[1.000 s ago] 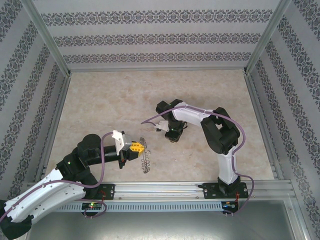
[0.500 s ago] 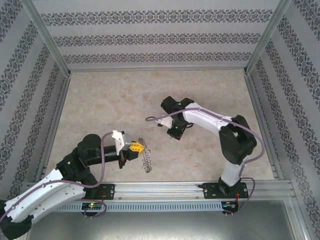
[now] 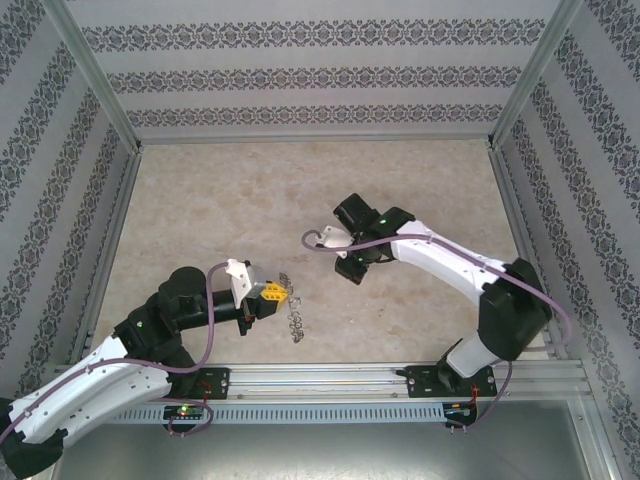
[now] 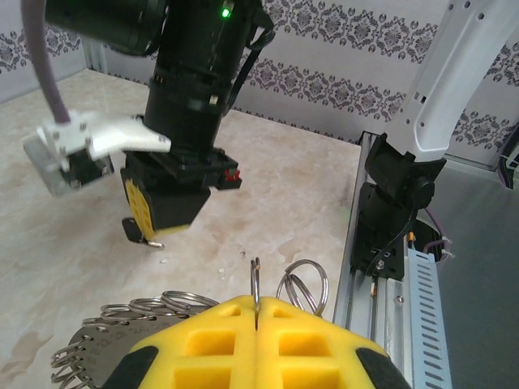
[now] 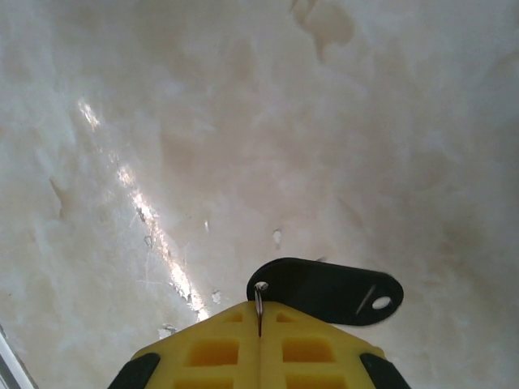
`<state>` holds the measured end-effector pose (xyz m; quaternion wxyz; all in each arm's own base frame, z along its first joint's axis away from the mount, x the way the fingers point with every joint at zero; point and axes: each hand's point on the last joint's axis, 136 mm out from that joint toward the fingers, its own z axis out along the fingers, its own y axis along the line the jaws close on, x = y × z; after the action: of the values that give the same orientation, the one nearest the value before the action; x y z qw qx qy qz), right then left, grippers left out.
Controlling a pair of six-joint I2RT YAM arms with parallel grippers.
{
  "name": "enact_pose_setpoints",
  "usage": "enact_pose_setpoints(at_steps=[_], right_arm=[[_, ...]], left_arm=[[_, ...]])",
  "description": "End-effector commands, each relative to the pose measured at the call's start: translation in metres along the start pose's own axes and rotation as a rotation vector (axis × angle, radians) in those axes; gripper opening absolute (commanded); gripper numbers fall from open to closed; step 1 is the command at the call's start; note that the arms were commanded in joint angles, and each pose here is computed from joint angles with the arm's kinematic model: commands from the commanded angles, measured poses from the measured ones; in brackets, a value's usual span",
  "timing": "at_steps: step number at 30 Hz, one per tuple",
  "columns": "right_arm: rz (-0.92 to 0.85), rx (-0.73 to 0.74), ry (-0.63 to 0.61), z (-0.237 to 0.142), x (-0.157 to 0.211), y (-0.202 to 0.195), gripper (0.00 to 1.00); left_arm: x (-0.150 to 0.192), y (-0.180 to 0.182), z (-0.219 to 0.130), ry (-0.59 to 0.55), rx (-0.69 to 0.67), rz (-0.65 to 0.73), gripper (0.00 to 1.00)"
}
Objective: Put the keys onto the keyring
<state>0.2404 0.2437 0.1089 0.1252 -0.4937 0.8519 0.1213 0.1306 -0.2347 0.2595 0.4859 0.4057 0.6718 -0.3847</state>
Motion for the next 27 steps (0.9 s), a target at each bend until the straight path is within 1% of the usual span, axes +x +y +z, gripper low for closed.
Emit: enact_pose_setpoints(at_steps=[1, 4, 9, 16, 19, 23, 27], right_arm=[[0.032, 0.015, 0.092, 0.011, 0.007, -0.001, 0.0], [0.069, 0.052, 0.145, 0.019, 0.013, -0.014, 0.0], [0.107, 0.036, 0.168, 0.034, 0.011, -0.016, 0.0], [0.162, 0.018, 0.227, 0.063, 0.01, -0.021, 0.0], [0.17, 0.014, 0.23, 0.073, 0.008, -0.023, 0.0], [0.164, 0.011, 0.23, 0.082, 0.006, -0.025, 0.05], [0.161, 0.0, 0.215, 0.085, 0.004, -0.024, 0.15]], left_arm=[[-0.018, -0.004, -0.005, -0.053, 0.001, 0.007, 0.0], [-0.015, -0.003, -0.007, -0.05, -0.009, 0.005, 0.0], [-0.015, -0.002, -0.008, -0.051, -0.017, 0.009, 0.0], [-0.015, -0.003, -0.009, -0.054, -0.016, 0.014, 0.0], [-0.015, -0.003, -0.01, -0.056, -0.016, 0.014, 0.0], [-0.016, -0.003, -0.01, -0.059, -0.017, 0.016, 0.0], [-0.016, -0.003, -0.01, -0.059, -0.019, 0.016, 0.0]])
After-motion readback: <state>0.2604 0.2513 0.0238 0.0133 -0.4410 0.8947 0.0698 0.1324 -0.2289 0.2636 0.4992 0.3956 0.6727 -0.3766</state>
